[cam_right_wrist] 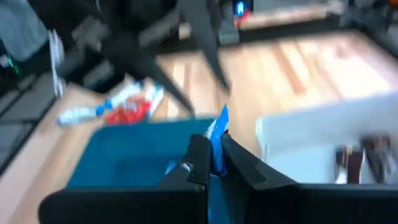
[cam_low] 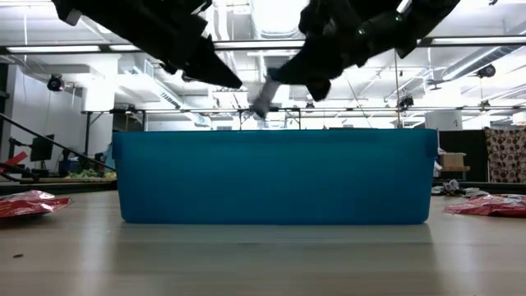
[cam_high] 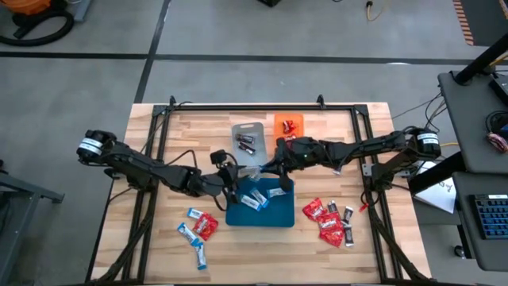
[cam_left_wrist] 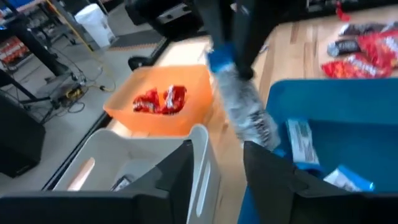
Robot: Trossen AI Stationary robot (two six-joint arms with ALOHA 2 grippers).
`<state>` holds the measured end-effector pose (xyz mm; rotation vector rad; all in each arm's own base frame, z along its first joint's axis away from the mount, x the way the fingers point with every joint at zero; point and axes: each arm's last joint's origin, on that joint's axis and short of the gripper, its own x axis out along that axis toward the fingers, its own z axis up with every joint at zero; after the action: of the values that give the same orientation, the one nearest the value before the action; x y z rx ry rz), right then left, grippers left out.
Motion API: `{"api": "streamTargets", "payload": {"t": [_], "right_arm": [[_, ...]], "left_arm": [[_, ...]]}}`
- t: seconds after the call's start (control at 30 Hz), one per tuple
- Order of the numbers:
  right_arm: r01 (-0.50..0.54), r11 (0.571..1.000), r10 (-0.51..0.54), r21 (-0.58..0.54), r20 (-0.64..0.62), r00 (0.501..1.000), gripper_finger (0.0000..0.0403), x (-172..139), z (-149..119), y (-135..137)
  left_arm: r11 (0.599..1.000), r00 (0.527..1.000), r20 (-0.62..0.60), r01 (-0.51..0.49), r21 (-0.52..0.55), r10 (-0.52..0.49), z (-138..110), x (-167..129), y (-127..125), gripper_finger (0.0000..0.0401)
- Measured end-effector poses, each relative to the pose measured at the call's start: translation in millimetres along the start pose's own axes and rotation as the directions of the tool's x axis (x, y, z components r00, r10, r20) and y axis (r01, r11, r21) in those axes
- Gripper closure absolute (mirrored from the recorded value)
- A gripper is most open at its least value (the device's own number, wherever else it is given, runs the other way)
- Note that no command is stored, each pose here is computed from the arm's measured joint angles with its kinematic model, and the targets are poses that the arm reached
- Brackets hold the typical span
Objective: Sort candy
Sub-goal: Put the white chocolate bar into the blue bin, then put the brown chocolate bar into the gray bin
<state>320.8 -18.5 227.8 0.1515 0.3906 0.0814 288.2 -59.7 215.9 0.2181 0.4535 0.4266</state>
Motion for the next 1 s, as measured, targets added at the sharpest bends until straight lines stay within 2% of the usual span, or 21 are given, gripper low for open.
{"api": "streamTargets", "payload": {"t": [0.27,0.4,0.6,0.73,1.0], "right_arm": [[-0.158,0.983,0.174,0.095,-0.193,0.966,0.0390,-1.5,-18.3,10.5],[-0.161,0.977,0.192,0.137,-0.255,0.948,0.0390,-2.3,-24.8,15.2],[-0.185,0.976,0.209,0.112,-0.259,0.943,0.0388,-1.6,-25.7,22.2],[-0.208,0.975,0.222,0.080,-0.249,0.943,0.0361,-0.6,-25.2,29.2],[-0.183,0.980,0.198,0.082,-0.251,0.948,0.0284,0.0,-26.0,34.4]], "left_arm": [[0.998,0.997,-0.081,0.001,0.056,0.003,-7.4,-4.5,3.9,0.0255],[0.998,0.997,-0.081,0.001,0.057,0.003,-4.8,-9.7,8.3,0.0255],[0.997,0.995,-0.097,0.000,0.074,0.007,-2.3,-19.9,17.1,0.0255],[0.997,0.995,-0.103,0.000,0.079,0.008,-0.4,-27.3,23.3,0.0255],[0.997,0.996,-0.087,-0.029,0.070,0.035,3.4,-34.2,29.8,0.0255]]}}
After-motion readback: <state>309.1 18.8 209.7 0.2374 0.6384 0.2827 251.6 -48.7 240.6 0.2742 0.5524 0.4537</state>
